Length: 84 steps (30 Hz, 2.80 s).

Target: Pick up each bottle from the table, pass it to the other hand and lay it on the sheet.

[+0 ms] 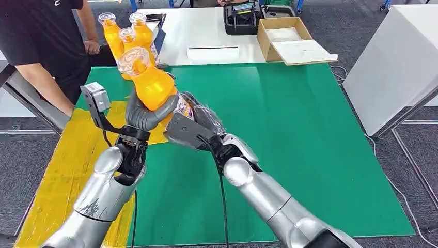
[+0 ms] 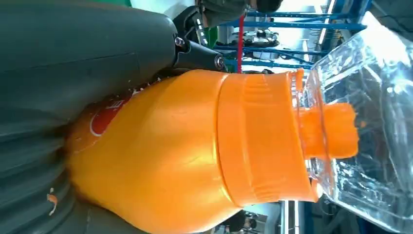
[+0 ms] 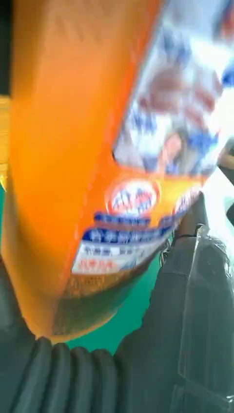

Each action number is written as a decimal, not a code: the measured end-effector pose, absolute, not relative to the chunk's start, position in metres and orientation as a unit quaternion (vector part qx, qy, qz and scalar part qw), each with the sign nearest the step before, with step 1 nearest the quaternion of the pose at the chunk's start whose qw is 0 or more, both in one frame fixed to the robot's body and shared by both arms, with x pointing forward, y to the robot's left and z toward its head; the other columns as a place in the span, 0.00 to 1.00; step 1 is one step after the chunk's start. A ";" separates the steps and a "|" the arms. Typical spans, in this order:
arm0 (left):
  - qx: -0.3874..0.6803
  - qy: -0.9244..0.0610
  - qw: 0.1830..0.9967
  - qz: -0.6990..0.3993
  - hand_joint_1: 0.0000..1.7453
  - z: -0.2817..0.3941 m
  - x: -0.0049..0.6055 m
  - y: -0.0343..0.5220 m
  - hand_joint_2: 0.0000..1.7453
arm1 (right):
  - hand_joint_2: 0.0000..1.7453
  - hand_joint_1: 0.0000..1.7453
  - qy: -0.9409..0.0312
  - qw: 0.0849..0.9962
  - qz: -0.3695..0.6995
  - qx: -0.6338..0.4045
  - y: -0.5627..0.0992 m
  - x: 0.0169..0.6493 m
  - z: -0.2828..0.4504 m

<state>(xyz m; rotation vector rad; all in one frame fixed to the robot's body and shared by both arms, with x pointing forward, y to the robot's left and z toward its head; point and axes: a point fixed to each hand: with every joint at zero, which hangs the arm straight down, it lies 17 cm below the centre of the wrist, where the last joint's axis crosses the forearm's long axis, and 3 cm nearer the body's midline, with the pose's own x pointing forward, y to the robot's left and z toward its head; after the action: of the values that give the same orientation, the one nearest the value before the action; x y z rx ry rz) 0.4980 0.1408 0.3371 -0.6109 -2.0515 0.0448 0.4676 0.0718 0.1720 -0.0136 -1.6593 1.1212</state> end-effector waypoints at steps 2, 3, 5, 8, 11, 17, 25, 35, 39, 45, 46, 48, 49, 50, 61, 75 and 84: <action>-0.245 -0.843 0.479 0.023 1.00 0.337 0.498 0.148 1.00 | 0.00 0.00 -0.704 0.547 0.454 0.000 0.061 0.471 0.175; -0.242 -0.844 0.479 0.027 1.00 0.336 0.499 0.153 1.00 | 0.00 0.00 -0.707 0.552 0.442 0.001 0.051 0.475 0.177; -0.235 -0.844 0.480 0.035 1.00 0.330 0.500 0.165 1.00 | 0.00 0.00 -0.712 0.560 0.423 -0.002 0.030 0.484 0.180; -0.214 -0.851 0.478 0.038 1.00 0.323 0.500 0.178 1.00 | 0.00 0.00 -0.715 0.566 0.411 -0.005 0.008 0.488 0.178; -0.141 -0.870 0.471 0.042 1.00 0.319 0.504 0.203 1.00 | 0.00 0.00 -0.717 0.572 0.399 -0.008 -0.012 0.490 0.176; 0.173 -0.900 0.400 -0.013 1.00 0.323 0.511 0.266 1.00 | 0.00 0.00 -0.729 0.571 0.376 -0.016 -0.041 0.489 0.184; 0.417 -0.835 0.330 -0.145 1.00 0.307 0.533 0.291 1.00 | 0.00 0.00 -0.740 0.568 0.360 -0.015 -0.057 0.486 0.200; 0.518 -0.716 0.298 -0.360 1.00 0.219 0.546 0.300 1.00 | 0.00 0.00 -0.742 0.566 0.359 0.014 -0.053 0.482 0.208; 0.514 -0.692 0.320 -0.394 1.00 0.181 0.541 0.304 1.00 | 0.00 0.00 -0.744 0.562 0.362 0.025 -0.048 0.483 0.214; 0.485 -0.656 0.383 -0.433 1.00 0.109 0.528 0.310 1.00 | 0.00 0.00 -0.749 0.547 0.372 0.034 -0.042 0.484 0.218; 0.480 -0.651 0.389 -0.441 1.00 0.099 0.524 0.309 1.00 | 0.00 0.00 -0.750 0.545 0.374 0.035 -0.041 0.484 0.217; 0.469 -0.637 0.393 -0.469 1.00 0.075 0.514 0.306 1.00 | 0.00 0.00 -0.749 0.543 0.377 0.036 -0.039 0.485 0.216; 0.462 -0.631 0.396 -0.481 1.00 0.063 0.508 0.306 1.00 | 0.00 0.00 -0.748 0.543 0.381 0.039 -0.038 0.485 0.215; 0.456 -0.626 0.406 -0.485 1.00 0.051 0.501 0.308 1.00 | 0.00 0.00 -0.746 0.541 0.387 0.044 -0.035 0.485 0.214; 0.439 -0.618 0.443 -0.479 1.00 0.024 0.487 0.312 1.00 | 0.00 0.00 -0.735 0.542 0.404 0.045 -0.029 0.491 0.207; 0.400 -0.632 0.495 -0.443 0.00 -0.002 0.468 0.292 0.00 | 0.00 0.00 -0.733 0.526 0.428 0.060 0.000 0.496 0.225; 0.379 -0.654 0.506 -0.416 0.00 -0.003 0.461 0.287 0.00 | 0.00 0.00 -0.727 0.526 0.436 0.062 0.006 0.497 0.224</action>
<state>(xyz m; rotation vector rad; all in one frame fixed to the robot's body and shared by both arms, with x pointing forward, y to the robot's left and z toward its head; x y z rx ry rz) 0.4610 0.2873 -0.0027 0.9148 -1.5770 -1.0023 0.4968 0.0063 0.2242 0.1483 -1.7397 1.0439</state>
